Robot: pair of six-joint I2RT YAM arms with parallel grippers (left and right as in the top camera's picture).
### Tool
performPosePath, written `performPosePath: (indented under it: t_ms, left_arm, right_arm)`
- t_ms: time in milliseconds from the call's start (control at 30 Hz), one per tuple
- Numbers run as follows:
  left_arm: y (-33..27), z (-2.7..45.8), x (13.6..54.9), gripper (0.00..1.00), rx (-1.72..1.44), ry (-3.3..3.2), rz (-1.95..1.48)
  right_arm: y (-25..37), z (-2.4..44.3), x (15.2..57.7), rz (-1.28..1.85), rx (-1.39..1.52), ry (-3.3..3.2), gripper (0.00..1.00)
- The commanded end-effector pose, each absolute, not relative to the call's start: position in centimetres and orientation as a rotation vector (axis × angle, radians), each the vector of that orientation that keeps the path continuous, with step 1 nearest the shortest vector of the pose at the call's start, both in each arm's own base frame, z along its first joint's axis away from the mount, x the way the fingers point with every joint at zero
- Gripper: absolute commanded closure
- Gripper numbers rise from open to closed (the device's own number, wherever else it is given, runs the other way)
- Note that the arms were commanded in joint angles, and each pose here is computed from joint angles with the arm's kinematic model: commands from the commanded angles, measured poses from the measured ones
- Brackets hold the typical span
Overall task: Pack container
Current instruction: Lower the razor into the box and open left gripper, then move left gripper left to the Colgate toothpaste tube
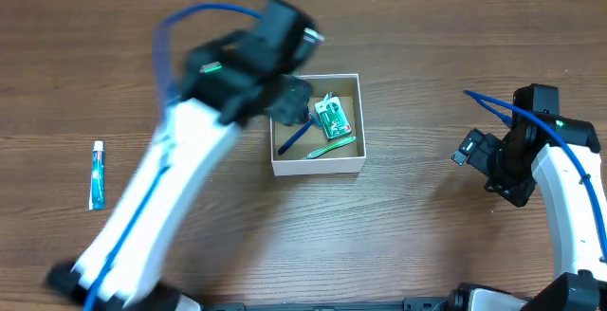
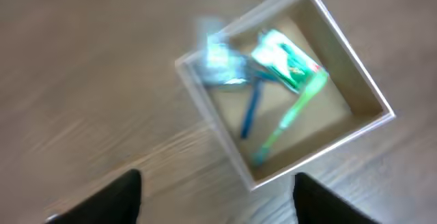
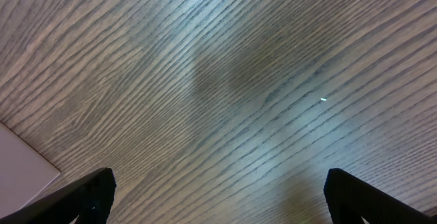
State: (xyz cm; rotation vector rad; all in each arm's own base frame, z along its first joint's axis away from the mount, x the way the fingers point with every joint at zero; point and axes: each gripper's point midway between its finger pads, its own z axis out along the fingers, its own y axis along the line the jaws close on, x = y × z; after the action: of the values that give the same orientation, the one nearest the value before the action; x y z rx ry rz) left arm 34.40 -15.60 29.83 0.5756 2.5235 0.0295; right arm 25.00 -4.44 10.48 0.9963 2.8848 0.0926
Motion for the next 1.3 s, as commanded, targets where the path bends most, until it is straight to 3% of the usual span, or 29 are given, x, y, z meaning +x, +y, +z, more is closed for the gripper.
performPosePath:
  t_ms: [0, 233, 467, 600, 800, 1267]
  left_arm:
    - [-6.8, 32.0, 34.2, 0.27, 0.137, 2.554, 0.145]
    - [5.9, 27.7, 33.4, 0.22, -0.466, 2.671, 0.186]
    - [14.3, 18.1, 30.4, 0.13, -0.878, 2.737, 0.182]
    - [17.6, 11.8, 27.7, 0.02, -1.074, 2.752, 0.183]
    - [19.9, 7.1, 27.7, 0.00, -1.162, 2.714, 0.130]
    - [20.5, 0.7, 30.5, 0.04, -0.909, 2.845, 0.072]
  right_arm:
    - [-4.6, 11.1, 25.6, 0.095, 0.983, 2.859, 0.00]
    - [-4.6, 11.1, 25.6, 0.096, 0.982, 2.857, 0.00]
    - [-4.6, 11.1, 25.6, 0.097, 0.982, 2.857, 0.00]
    - [-4.6, 11.1, 25.6, 0.097, 0.982, 2.857, 0.00]
    - [-4.6, 11.1, 25.6, 0.097, 0.982, 2.857, 0.00]
    - [-4.6, 11.1, 25.6, 0.096, 0.982, 2.856, 0.00]
